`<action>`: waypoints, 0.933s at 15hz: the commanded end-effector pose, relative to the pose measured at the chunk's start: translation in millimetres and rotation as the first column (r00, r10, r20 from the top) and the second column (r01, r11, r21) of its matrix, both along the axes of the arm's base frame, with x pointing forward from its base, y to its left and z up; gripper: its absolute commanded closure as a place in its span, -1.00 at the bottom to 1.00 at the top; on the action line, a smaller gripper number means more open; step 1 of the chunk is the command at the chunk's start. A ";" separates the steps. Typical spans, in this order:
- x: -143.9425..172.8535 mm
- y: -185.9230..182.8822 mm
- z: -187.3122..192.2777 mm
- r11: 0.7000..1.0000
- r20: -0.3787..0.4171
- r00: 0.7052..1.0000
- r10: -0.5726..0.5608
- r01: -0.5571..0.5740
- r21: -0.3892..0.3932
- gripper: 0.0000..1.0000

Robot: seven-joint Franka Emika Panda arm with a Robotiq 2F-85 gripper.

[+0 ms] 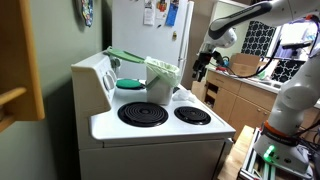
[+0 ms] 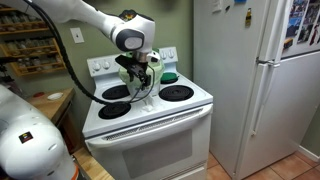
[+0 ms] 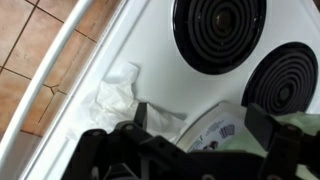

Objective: Open the lid on the bin

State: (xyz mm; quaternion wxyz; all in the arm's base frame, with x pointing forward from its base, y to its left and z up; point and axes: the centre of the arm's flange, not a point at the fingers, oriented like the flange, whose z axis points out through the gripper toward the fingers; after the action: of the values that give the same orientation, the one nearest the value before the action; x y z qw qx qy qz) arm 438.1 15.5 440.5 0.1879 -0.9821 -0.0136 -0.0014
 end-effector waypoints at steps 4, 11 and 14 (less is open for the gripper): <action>-11.2 -16.1 -50.4 0.991 0.081 0.997 0.019 -0.008 -0.137 -1.00; 4.4 -24.0 -54.4 0.972 0.101 0.984 0.147 -0.125 -0.198 -1.00; 16.8 -29.6 -61.6 0.932 0.148 0.946 0.287 -0.241 -0.270 -1.00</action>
State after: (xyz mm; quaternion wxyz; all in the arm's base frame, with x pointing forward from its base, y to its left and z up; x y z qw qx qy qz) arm 439.6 -4.6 391.9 0.0906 -0.9891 -0.1050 -0.0487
